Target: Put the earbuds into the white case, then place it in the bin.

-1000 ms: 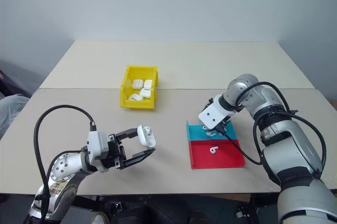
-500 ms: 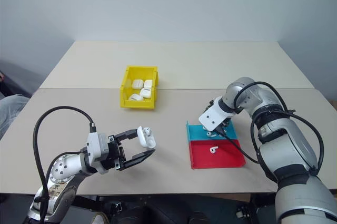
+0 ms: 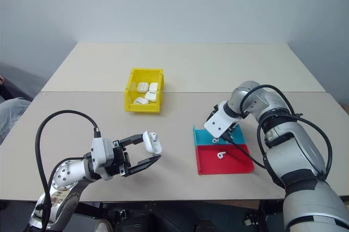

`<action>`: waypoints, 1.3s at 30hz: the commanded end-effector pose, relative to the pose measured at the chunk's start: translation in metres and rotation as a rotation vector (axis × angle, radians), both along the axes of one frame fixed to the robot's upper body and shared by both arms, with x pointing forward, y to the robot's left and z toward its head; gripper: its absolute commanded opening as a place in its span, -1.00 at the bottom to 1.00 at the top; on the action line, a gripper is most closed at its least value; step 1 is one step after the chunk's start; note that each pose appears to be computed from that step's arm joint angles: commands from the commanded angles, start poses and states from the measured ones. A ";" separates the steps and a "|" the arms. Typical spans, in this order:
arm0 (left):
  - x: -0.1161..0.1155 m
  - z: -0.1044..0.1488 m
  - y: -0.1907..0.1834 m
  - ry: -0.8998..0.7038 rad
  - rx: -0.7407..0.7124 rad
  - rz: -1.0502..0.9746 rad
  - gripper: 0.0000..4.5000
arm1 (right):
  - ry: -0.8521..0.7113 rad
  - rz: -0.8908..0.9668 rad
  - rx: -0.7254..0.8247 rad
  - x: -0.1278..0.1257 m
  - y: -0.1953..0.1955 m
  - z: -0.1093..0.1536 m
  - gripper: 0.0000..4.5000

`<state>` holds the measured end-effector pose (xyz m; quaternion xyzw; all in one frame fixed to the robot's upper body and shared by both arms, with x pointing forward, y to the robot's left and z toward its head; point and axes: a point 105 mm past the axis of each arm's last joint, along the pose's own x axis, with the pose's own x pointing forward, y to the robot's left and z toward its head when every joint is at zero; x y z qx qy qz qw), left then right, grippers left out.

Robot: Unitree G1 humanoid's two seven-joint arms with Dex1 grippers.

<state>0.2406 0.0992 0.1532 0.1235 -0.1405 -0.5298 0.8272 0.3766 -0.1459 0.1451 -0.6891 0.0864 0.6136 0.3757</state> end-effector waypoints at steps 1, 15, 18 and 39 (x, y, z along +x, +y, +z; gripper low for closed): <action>-0.005 0.008 -0.003 -0.038 -0.007 -0.014 0.21 | -0.024 0.001 -0.014 0.003 0.001 0.005 0.18; -0.003 0.008 -0.003 -0.042 -0.006 -0.004 0.21 | -0.016 0.012 -0.027 0.002 -0.001 0.002 0.00; -0.002 0.008 -0.004 -0.043 -0.006 -0.004 0.21 | -0.015 0.016 -0.027 0.001 -0.001 0.001 0.00; -0.001 0.007 -0.003 -0.049 0.000 0.007 0.21 | -0.013 0.051 -0.047 -0.001 -0.001 0.000 -0.16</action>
